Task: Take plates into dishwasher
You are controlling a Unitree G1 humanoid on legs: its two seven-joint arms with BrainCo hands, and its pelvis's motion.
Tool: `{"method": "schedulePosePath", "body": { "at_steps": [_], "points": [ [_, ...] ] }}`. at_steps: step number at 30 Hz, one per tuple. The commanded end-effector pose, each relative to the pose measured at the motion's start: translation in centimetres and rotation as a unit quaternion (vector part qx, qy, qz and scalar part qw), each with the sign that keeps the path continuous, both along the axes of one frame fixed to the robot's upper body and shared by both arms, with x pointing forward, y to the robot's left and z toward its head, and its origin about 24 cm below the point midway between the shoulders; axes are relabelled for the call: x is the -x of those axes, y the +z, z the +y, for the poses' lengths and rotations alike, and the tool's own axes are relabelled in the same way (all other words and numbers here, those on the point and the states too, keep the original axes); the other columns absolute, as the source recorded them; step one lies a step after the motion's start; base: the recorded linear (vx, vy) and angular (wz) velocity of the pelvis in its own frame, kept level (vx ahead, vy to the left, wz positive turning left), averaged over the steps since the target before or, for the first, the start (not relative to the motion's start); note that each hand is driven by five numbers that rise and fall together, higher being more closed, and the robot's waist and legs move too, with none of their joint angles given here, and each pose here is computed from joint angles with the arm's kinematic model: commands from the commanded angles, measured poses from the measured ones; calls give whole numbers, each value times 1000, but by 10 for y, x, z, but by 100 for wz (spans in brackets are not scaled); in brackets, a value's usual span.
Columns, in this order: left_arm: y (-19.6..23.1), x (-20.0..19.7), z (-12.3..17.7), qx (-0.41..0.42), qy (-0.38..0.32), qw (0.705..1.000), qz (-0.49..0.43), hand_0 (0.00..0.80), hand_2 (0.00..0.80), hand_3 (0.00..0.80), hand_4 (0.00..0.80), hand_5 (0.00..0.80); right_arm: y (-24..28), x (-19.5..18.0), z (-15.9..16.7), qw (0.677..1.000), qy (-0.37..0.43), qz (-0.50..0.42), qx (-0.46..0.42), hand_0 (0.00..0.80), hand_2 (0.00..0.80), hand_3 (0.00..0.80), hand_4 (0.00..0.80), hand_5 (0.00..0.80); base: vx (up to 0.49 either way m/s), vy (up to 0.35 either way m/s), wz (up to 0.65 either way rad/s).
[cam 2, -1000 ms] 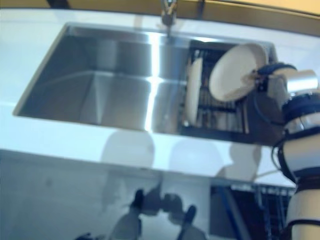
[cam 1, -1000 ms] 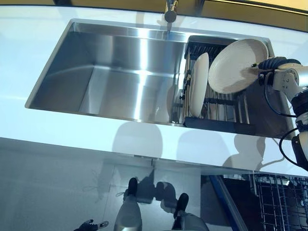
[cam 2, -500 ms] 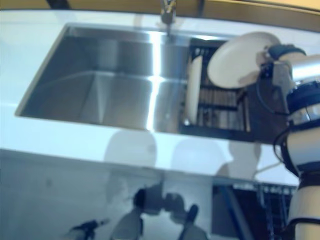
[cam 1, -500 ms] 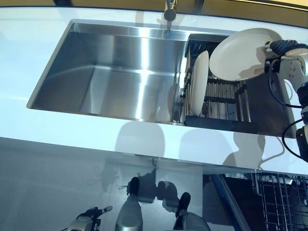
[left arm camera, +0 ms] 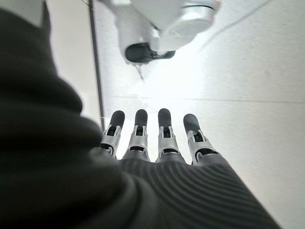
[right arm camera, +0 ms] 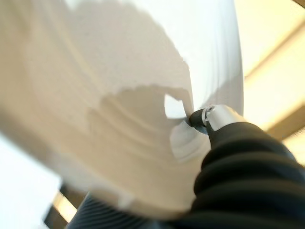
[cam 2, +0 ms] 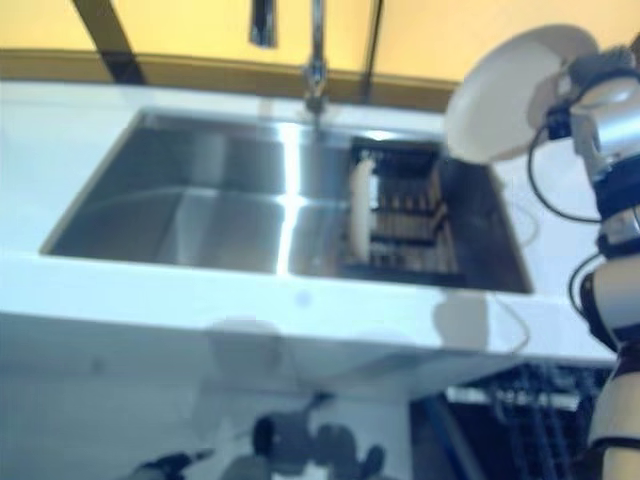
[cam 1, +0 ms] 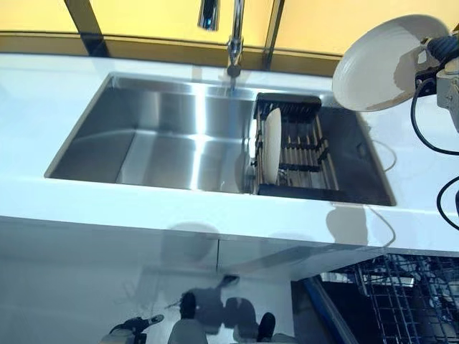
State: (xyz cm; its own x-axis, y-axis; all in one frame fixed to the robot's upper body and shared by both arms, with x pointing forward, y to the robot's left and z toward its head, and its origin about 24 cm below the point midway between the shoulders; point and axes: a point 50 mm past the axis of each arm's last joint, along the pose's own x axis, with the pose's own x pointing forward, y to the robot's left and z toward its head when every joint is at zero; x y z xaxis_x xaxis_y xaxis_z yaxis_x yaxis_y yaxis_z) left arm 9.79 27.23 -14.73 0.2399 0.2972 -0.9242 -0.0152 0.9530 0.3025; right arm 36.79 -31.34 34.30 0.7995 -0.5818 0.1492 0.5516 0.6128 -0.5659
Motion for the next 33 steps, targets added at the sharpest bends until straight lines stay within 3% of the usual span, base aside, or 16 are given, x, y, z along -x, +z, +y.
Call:
{"method": "schedulePosePath", "body": {
  "at_steps": [1,8,16,24,33],
  "points": [
    [5,7,22,-49,-56,997,38,0,0,0,0,0,65,28,-8,991,-33,-70,107,800,800,800,800,800,21,-43,-21],
    [5,10,24,-55,-93,993,40,0,0,0,0,0,76,41,-22,975,-78,-45,202,800,800,800,800,800,-8,-37,-20],
    [5,7,20,-51,-139,988,37,0,0,0,0,0,84,61,-37,913,-126,37,387,800,800,800,800,800,-17,-29,-24],
    [5,7,18,-40,-157,986,29,0,0,0,0,0,57,86,-77,896,-147,96,408,800,800,800,800,800,-25,-19,-27],
    [4,3,12,-25,-148,989,12,0,0,0,0,0,13,106,-100,863,-126,134,470,800,800,800,800,800,-13,-7,-24]
  ]
}}
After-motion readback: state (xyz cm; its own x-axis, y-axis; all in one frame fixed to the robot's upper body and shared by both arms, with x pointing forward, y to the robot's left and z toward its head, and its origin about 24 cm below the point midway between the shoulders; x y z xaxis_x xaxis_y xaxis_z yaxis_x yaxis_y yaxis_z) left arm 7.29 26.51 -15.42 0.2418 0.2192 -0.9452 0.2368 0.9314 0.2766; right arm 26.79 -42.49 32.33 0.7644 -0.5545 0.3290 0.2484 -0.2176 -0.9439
